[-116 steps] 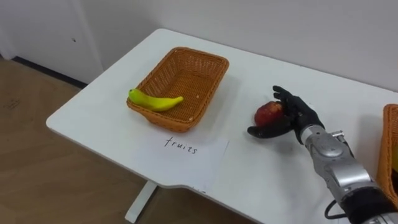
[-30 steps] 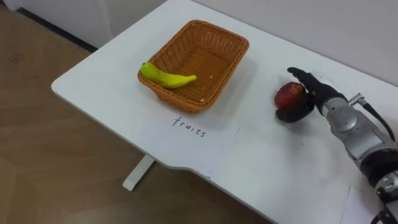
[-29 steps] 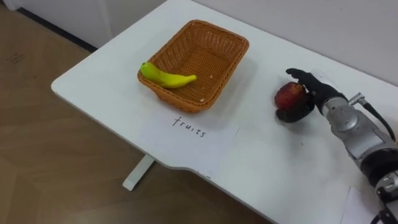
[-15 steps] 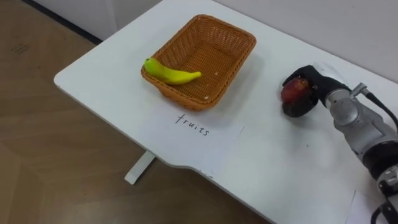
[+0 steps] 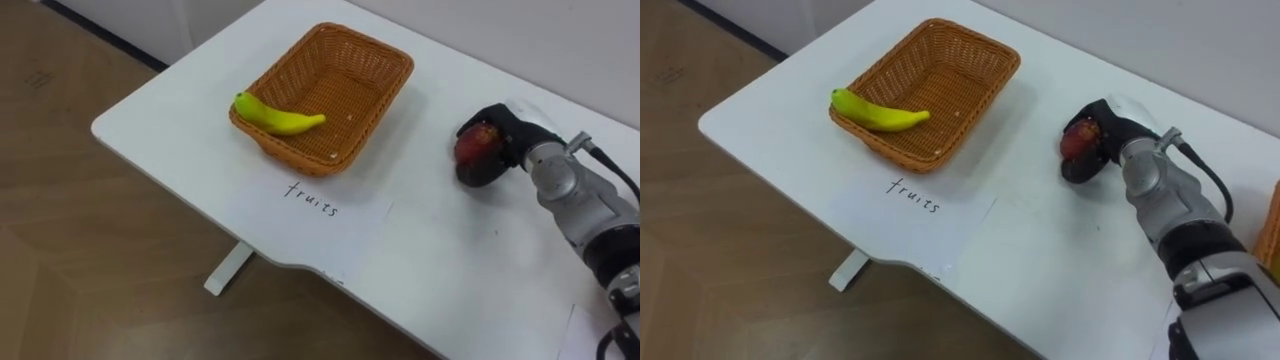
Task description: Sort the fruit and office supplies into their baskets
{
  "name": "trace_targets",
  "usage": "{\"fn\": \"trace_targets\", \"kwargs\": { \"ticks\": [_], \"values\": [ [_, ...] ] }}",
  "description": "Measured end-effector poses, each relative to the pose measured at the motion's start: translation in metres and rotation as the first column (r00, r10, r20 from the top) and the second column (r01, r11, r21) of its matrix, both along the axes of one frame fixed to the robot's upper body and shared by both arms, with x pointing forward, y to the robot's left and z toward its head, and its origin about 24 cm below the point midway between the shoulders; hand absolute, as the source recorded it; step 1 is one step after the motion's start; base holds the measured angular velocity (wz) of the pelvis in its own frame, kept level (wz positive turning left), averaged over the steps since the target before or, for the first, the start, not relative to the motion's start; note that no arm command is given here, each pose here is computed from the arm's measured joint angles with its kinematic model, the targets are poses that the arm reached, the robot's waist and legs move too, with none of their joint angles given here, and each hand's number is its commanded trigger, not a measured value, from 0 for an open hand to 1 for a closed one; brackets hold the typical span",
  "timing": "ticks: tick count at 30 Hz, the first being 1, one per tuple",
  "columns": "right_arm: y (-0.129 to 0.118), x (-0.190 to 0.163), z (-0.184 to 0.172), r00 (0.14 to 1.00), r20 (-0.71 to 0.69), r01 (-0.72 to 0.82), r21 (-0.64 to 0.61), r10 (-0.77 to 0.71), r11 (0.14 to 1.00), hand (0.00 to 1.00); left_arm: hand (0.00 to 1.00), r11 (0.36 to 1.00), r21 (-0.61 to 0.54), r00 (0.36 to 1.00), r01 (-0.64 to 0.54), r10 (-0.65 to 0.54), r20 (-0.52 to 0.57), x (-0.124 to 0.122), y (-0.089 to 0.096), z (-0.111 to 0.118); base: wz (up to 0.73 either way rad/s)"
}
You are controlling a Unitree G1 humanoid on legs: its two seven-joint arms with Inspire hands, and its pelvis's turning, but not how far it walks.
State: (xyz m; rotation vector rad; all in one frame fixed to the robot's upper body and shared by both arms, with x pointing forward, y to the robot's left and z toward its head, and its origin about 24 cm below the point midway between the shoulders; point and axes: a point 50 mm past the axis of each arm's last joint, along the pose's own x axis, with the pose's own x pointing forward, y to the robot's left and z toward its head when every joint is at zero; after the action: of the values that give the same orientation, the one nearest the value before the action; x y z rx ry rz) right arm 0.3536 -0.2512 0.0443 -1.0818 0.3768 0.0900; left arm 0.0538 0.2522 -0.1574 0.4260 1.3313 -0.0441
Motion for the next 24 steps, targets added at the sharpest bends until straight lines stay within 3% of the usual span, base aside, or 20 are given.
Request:
{"fn": "trace_targets", "kwargs": {
  "ticks": [12,24],
  "values": [
    [0.0,0.0,0.002,1.0,-0.025,-0.007,0.018,0.007,1.0,1.0,0.0,1.0,0.002,1.0,0.004,-0.004,0.014,0.005,0.001,0.001,0.0],
    [0.042,-0.002,0.022,0.977,0.05,-0.207,0.028,0.206,0.978,1.0,0.0,0.998,-0.016,0.998,-0.068,0.068,-0.013,-0.012,0.005,0.0,0.06]
  ]
}}
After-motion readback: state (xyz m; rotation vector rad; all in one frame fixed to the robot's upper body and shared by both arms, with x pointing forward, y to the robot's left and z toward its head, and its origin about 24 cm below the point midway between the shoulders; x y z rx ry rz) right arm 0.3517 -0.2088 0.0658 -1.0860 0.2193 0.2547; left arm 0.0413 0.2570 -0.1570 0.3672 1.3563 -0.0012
